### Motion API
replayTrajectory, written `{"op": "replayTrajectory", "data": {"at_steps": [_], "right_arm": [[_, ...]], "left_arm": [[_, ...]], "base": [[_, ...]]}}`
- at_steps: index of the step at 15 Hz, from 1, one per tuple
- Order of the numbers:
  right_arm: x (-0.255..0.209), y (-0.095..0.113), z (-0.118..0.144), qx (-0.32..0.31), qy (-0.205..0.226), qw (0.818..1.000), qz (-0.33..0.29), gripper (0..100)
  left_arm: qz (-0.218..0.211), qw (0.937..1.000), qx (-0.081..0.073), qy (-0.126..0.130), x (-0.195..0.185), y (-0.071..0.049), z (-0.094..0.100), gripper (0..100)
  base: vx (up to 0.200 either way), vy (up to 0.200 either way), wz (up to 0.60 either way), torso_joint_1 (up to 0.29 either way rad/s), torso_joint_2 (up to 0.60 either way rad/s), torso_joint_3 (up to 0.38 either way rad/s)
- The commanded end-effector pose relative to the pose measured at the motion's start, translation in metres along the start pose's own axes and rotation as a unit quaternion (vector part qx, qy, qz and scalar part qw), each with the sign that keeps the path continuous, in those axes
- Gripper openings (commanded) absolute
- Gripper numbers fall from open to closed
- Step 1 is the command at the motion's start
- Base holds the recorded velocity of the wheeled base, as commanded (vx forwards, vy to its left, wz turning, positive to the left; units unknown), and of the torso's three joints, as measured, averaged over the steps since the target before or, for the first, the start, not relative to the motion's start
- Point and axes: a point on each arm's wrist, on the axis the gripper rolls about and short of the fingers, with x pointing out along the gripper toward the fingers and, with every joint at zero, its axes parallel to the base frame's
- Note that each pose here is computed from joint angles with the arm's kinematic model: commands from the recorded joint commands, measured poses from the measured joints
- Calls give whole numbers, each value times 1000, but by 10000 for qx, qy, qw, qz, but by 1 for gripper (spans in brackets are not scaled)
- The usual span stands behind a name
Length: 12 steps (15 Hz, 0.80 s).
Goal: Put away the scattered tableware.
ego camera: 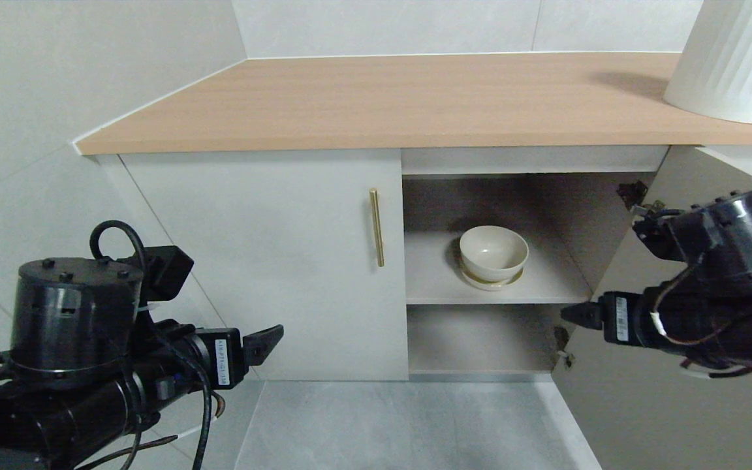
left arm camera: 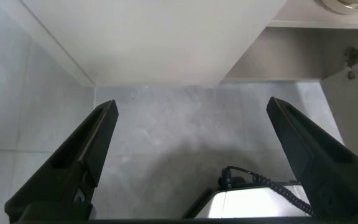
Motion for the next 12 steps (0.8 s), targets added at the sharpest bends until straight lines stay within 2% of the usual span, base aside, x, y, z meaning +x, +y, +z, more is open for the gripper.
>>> {"op": "replayTrajectory", "data": {"at_steps": [1, 3, 12], "right_arm": [[-40, -10, -14, -143, -152, 9994, 277, 100], [-47, -15, -26, -395, -91, 9987, 320, 100], [-40, -11, -37, -672, 169, 9971, 329, 100]], "left_arm": [[-9, 9999, -33, -95, -5, 2, 3, 100], [37, 10000, 2, 20, 2, 1, -1, 100], [144, 9999, 11, -2, 2, 1, -1, 100]], "base": [[0, 0, 0, 0, 0, 0], [0, 0, 0, 0, 0, 0], [-200, 0, 0, 2, 3, 4]]}}
